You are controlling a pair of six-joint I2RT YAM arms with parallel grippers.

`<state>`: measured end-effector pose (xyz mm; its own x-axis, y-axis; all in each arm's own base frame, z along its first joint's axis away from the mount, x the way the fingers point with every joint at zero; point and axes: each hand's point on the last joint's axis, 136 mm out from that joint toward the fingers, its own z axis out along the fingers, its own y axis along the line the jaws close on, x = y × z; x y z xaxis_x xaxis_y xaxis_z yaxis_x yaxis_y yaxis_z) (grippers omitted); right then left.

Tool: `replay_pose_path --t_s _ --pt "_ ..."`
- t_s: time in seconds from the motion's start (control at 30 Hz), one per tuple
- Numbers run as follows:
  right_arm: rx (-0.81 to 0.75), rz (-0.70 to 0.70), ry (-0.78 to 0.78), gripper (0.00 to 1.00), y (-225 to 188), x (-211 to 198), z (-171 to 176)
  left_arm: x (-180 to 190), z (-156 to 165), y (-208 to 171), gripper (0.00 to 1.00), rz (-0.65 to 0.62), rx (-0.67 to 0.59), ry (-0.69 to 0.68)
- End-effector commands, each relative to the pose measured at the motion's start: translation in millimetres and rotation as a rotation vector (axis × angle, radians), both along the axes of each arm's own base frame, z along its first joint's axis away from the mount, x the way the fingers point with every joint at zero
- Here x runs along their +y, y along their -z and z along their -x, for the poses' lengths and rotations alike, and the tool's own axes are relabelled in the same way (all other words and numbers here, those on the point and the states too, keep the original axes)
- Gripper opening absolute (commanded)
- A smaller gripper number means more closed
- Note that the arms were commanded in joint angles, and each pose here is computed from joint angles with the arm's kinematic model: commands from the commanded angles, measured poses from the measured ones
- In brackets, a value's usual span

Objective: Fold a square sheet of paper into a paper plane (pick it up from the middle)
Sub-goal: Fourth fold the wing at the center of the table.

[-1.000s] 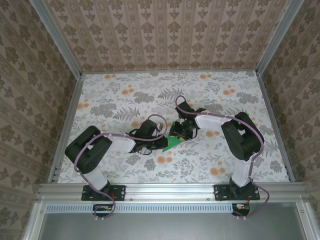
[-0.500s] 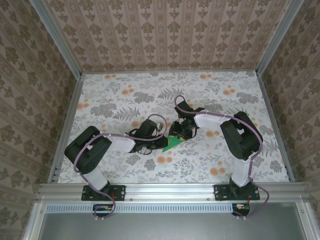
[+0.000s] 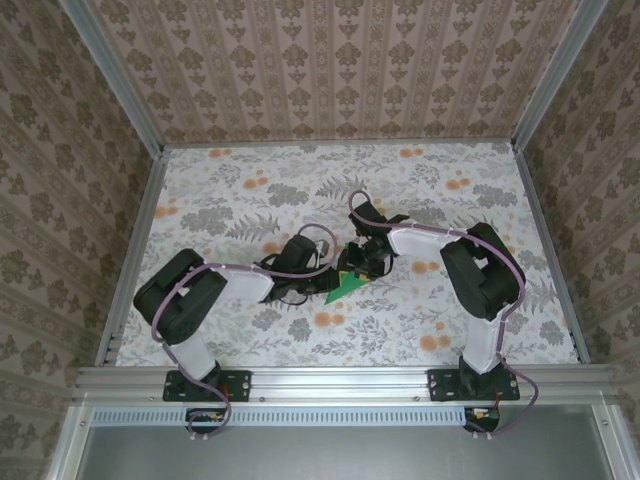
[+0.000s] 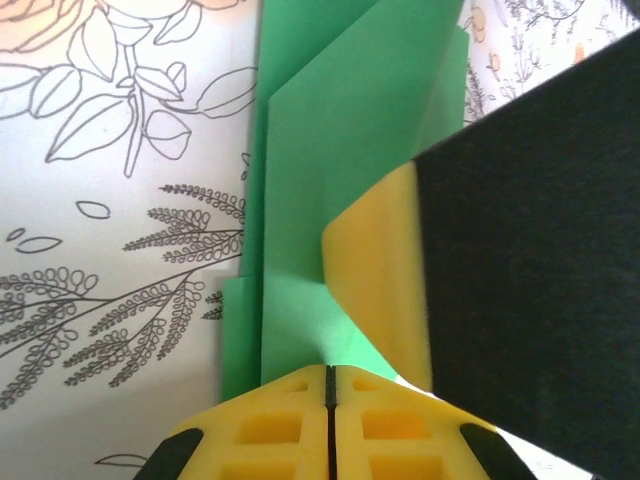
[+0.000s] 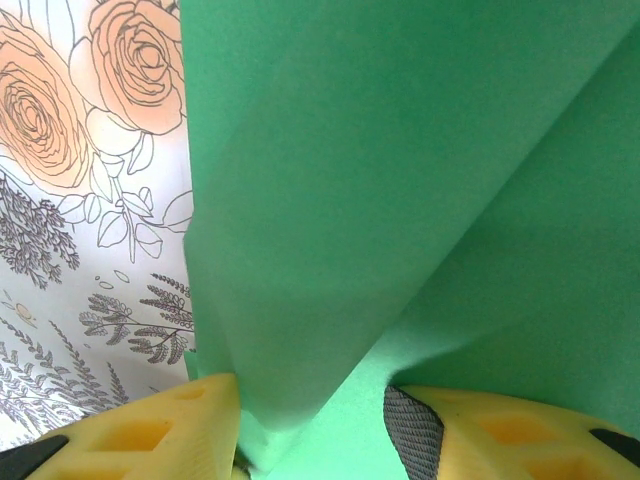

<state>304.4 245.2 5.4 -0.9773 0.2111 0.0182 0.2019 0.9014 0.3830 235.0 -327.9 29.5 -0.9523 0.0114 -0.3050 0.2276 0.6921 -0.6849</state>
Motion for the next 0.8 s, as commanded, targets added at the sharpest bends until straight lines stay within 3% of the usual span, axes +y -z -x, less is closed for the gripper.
replay_pose_path --t_s 0.0,0.4,0.77 --pt "0.229 0.331 -0.007 0.51 88 -69 62 3 -7 4 0.09 -0.024 0.015 -0.032" --pt "0.159 0.245 -0.019 0.56 70 -55 48 13 -4 16 0.07 -0.078 0.053 -0.057" --pt "0.124 0.203 -0.03 0.53 63 -54 48 13 -2 23 0.05 -0.089 0.081 -0.054"
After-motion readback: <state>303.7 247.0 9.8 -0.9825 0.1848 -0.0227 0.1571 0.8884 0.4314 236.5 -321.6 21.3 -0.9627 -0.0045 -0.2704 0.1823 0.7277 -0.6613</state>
